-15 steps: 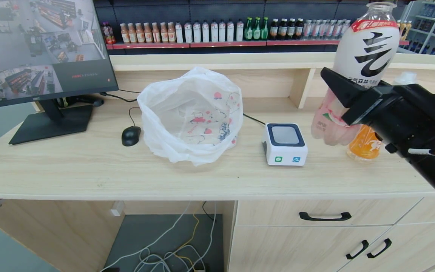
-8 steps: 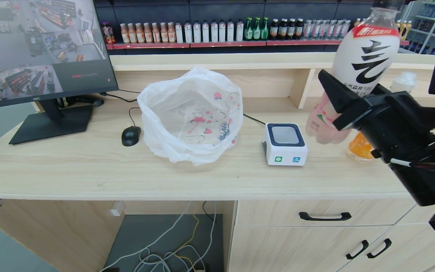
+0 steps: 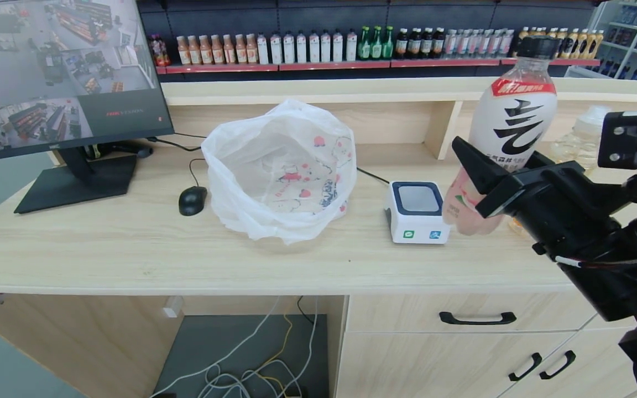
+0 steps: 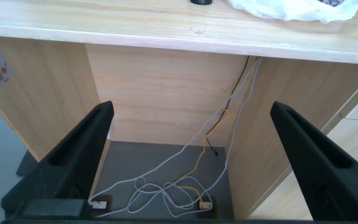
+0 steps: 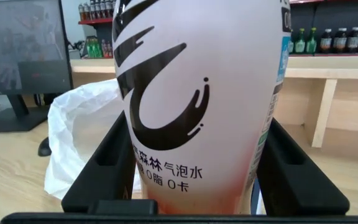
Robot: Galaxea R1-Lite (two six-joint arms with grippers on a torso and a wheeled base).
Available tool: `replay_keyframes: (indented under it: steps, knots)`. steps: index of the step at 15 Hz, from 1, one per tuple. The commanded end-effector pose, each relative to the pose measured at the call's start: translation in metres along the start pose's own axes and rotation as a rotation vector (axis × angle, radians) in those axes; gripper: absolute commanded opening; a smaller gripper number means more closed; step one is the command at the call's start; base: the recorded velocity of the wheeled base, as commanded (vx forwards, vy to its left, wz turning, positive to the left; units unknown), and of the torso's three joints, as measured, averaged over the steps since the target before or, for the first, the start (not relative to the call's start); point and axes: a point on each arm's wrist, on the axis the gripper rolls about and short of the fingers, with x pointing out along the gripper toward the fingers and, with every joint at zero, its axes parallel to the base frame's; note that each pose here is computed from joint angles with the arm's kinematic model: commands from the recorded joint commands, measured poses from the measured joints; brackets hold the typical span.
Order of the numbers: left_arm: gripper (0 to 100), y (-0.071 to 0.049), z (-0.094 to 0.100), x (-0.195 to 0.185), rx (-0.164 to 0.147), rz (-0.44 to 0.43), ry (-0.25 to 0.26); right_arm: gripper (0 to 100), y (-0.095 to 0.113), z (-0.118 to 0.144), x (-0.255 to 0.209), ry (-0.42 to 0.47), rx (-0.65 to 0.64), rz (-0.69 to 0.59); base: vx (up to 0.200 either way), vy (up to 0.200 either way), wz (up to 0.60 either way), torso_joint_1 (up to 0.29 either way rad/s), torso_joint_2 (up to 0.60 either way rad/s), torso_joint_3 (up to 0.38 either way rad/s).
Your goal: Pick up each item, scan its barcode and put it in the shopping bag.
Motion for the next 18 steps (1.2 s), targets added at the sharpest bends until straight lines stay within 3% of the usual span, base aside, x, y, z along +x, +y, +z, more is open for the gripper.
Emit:
replay_keyframes:
  steps: [1,14,18]
  knots:
    - [100,0.000,0.000,0.000,-0.001,-0.001,0.000,0,0.000,-0.008,-0.004,0.039,0.003,0.003,0.000,0.200,0.00,0.002,0.00,0.002]
    - [100,0.000,0.000,0.000,-0.001,-0.002,0.000,0,-0.001,0.001,0.000,-0.002,0.007,-0.005,0.000,0.200,0.00,0.002,0.00,0.002]
    - [100,0.000,0.000,0.000,0.003,-0.004,0.000,0,-0.003,0.005,0.003,-0.022,0.003,-0.011,0.000,0.000,0.00,0.000,0.00,0.000]
